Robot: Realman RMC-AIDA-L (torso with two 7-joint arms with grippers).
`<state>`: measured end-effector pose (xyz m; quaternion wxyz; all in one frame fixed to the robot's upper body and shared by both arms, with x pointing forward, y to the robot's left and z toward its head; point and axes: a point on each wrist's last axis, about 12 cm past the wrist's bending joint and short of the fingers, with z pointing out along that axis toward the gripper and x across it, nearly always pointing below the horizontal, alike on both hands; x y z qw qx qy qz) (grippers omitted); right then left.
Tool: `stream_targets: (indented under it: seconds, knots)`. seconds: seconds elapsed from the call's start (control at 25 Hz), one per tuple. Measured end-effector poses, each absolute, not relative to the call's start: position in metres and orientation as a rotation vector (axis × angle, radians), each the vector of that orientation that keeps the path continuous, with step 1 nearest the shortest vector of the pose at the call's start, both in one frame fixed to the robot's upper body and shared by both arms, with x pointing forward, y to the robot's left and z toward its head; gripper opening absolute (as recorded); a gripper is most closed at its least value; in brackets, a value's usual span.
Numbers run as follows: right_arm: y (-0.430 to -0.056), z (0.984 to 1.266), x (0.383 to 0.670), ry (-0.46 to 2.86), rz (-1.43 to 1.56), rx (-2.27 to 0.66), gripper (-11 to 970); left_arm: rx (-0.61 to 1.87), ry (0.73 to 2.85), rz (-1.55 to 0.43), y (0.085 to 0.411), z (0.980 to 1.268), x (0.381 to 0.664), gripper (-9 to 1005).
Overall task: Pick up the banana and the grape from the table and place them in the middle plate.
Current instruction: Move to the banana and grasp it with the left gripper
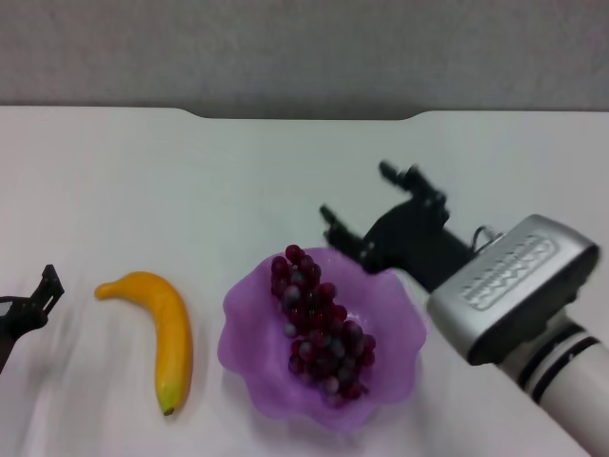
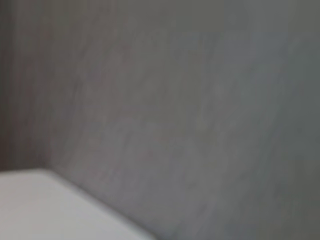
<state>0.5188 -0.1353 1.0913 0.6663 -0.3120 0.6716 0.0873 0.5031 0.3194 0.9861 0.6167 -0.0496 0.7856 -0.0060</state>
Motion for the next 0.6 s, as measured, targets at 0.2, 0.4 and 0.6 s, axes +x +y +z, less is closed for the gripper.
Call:
stream_targets:
  seconds: [0.2,0.4,0.6]
  knots:
    - [-0.156,1.106,0.524,1.416,0.116,-0.574,877,-0.115,1.809,-0.013,0.319,0.986,0.503,862]
    - [-0.187,1.102,0.527,1.418,0.020,-0.475,877,-0.116,1.810,-0.013,0.320,0.986,0.502,862]
    - [-0.210,1.090,0.524,1.418,-0.082,-0.437,877,-0.120,1.811,-0.011,0.320,0.985,0.502,861]
